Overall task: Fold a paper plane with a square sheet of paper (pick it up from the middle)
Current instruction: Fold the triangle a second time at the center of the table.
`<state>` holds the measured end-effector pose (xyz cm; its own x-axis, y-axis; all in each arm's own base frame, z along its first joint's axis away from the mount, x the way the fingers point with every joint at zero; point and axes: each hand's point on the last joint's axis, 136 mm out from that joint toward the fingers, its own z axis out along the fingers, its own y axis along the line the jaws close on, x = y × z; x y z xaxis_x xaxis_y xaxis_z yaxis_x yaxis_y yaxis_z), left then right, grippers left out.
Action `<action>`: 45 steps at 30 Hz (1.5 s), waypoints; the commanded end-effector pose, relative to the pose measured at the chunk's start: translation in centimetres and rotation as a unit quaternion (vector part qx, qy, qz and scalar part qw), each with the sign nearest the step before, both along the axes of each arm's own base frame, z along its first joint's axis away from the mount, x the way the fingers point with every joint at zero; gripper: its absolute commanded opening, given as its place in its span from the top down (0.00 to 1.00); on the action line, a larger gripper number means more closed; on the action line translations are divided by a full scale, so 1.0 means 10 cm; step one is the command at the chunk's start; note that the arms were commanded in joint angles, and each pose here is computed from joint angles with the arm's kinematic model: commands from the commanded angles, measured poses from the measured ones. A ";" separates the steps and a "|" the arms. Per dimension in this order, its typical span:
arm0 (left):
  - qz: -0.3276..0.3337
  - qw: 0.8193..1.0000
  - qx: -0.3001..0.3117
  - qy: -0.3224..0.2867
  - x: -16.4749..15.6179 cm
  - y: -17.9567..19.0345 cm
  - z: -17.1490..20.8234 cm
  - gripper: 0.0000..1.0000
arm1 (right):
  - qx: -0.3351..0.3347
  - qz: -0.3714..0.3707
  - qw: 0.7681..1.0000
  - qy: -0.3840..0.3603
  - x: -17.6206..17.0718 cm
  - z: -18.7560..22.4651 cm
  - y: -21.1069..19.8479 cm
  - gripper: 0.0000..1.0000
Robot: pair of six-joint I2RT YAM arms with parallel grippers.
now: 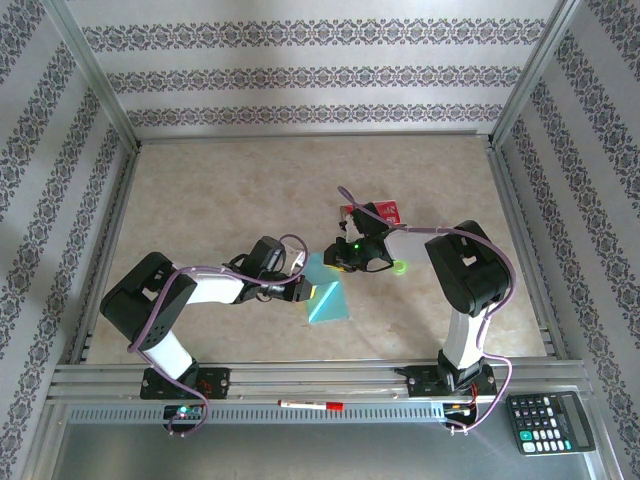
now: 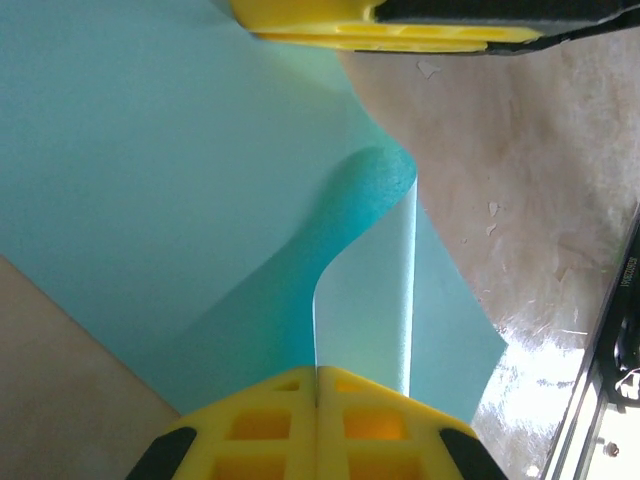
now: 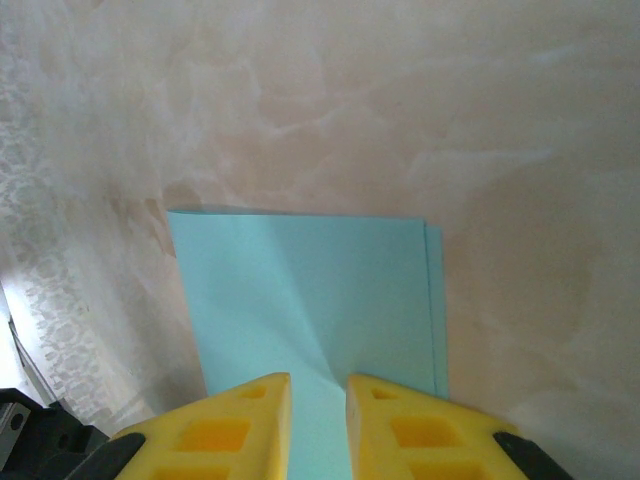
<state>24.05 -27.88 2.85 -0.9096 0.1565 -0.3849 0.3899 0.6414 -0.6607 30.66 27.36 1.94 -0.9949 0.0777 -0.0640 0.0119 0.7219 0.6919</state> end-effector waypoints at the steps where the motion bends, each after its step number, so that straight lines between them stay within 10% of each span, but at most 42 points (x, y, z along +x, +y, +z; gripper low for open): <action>1: -0.001 1.000 0.010 0.001 0.00 0.05 -0.03 0.98 | -0.018 -0.005 1.000 0.022 -0.07 -0.20 -0.08 0.77; 45: -0.002 1.000 0.021 0.016 0.02 0.04 -0.08 0.99 | -0.016 -0.004 1.000 0.022 -0.09 -0.20 -0.06 0.77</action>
<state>23.97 -27.58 2.06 -0.9193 0.1661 -0.3567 0.3714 0.6657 -0.6472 30.72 27.45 1.90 -0.9948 0.0769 -0.0664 0.0090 0.7176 0.6964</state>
